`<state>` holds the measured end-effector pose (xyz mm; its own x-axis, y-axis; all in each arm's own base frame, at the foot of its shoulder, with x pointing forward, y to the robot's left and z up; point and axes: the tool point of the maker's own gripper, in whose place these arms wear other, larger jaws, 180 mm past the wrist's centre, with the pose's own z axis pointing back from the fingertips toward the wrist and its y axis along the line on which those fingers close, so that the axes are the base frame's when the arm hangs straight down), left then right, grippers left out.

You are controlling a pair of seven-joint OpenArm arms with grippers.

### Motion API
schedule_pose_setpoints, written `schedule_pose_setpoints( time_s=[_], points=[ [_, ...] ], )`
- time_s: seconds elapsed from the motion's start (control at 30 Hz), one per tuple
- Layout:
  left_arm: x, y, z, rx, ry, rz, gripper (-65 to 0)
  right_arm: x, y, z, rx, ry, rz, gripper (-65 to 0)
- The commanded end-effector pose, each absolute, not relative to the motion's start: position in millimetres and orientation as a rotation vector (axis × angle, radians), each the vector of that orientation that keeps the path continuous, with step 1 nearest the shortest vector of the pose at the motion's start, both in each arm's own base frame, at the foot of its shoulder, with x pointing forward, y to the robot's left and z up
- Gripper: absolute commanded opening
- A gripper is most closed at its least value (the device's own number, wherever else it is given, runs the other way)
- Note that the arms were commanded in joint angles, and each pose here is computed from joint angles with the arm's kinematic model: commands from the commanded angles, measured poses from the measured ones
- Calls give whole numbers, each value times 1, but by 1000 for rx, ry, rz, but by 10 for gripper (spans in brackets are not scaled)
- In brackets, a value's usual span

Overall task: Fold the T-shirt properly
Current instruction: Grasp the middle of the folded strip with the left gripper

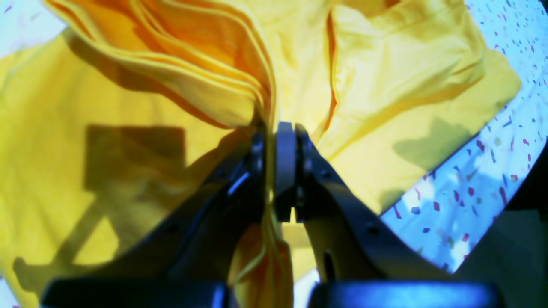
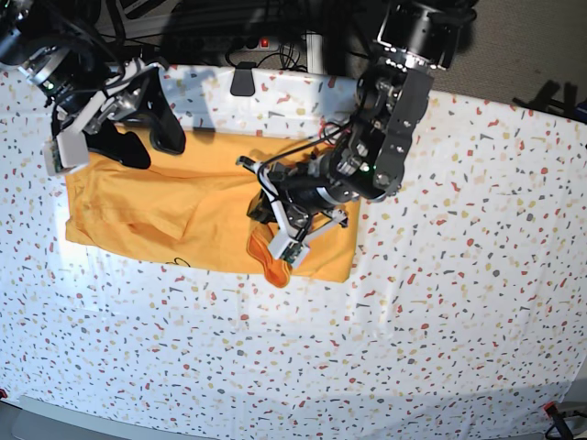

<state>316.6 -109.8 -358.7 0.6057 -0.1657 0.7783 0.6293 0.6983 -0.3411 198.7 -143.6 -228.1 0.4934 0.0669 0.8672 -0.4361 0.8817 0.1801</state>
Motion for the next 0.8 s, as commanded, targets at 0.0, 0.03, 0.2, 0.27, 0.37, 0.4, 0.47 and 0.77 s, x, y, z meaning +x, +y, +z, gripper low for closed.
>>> schedule_pose_setpoints(
  time_s=[0.0, 0.03, 0.2, 0.27, 0.37, 0.4, 0.47, 0.77],
  points=[
    [327, -117, -338, -681, -862, -500, -480, 200, -140, -218, 422, -1053, 333, -324],
    [328, -117, -337, -683, -867, -498, -393, 200, -140, -218, 422, -1053, 333, -324],
    [333, -118, -329, -698, -917, -482, -202, 200, -140, -218, 422, -1053, 333, -324],
    [336, -118, -325, -702, -935, -480, -203, 200, -140, -218, 422, -1053, 333, -324],
    [341, -118, -321, -696, -945, -489, -203, 200, -140, -218, 421, -1053, 333, -324],
    [341, -118, -321, -691, -940, -496, -203, 200, -140, -218, 418, -1052, 333, -324],
    [344, -114, -323, -649, -937, -522, -203, 203, -147, -222, 366, -1043, 332, -324],
    [344, -88, -354, -415, -865, -624, -203, 236, -229, -214, -154, -1052, 332, -324]
  ],
)
